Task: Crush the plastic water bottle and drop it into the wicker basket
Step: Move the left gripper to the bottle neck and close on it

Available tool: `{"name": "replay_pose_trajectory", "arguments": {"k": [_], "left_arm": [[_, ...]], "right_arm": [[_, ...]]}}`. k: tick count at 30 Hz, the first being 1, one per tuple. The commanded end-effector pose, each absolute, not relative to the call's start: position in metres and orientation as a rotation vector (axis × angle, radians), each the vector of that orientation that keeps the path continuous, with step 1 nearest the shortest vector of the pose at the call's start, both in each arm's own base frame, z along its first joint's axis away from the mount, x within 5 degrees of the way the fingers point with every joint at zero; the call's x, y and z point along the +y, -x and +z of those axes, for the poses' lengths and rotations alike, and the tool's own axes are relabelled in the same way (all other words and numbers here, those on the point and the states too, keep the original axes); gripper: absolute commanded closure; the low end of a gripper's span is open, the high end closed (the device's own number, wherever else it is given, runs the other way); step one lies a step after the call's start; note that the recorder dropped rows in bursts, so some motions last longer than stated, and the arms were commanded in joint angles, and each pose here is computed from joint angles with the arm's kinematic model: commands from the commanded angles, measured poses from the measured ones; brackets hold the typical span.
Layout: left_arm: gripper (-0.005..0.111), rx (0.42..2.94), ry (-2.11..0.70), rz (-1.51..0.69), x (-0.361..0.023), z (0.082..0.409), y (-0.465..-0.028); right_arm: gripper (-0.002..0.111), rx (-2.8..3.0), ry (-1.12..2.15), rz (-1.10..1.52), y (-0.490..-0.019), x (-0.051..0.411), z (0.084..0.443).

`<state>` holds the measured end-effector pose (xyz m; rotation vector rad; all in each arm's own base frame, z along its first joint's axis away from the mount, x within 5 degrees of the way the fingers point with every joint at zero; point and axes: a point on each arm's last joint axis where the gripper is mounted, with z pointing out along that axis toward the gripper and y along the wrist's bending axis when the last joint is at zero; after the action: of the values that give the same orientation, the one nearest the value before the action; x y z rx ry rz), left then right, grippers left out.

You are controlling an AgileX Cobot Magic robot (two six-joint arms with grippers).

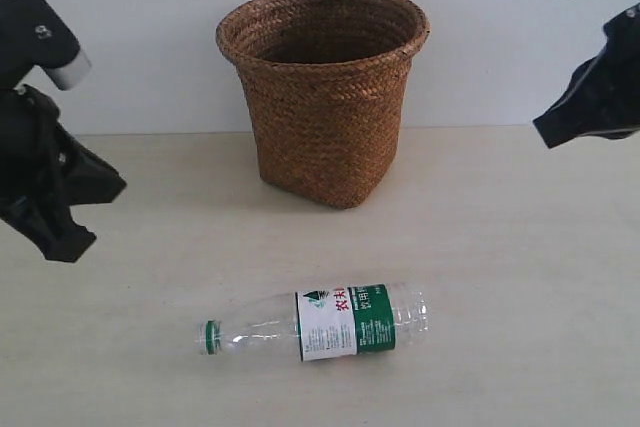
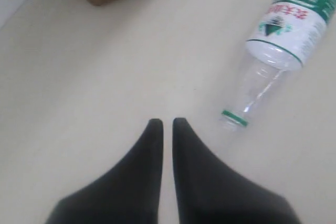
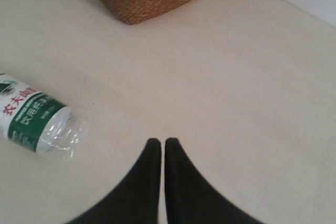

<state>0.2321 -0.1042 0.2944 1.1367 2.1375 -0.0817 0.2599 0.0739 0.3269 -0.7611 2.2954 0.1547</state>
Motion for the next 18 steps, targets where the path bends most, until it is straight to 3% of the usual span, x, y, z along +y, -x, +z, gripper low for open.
{"name": "replay_pose_trajectory", "arguments": {"k": [1, 12, 14, 18], "left_arm": [[0.102, 2.085, -1.359, -0.197, -0.121, 0.282, -0.239], [0.098, 2.186, -1.696, -0.344, -0.142, 0.227, -0.275], [0.086, 2.167, -1.737, -0.361, -0.145, 0.222, -0.279], [0.045, 2.095, -1.825, -0.386, -0.148, 0.214, -0.282]], "right_arm": [[0.108, 2.321, 0.915, 0.269, -0.276, 0.088, 0.321], [0.108, 2.400, 1.084, 0.453, -0.312, 0.108, 0.284], [0.108, 2.412, 1.117, 0.458, -0.315, 0.112, 0.276], [0.108, 2.395, 1.204, 0.462, -0.319, 0.127, 0.261]]}}
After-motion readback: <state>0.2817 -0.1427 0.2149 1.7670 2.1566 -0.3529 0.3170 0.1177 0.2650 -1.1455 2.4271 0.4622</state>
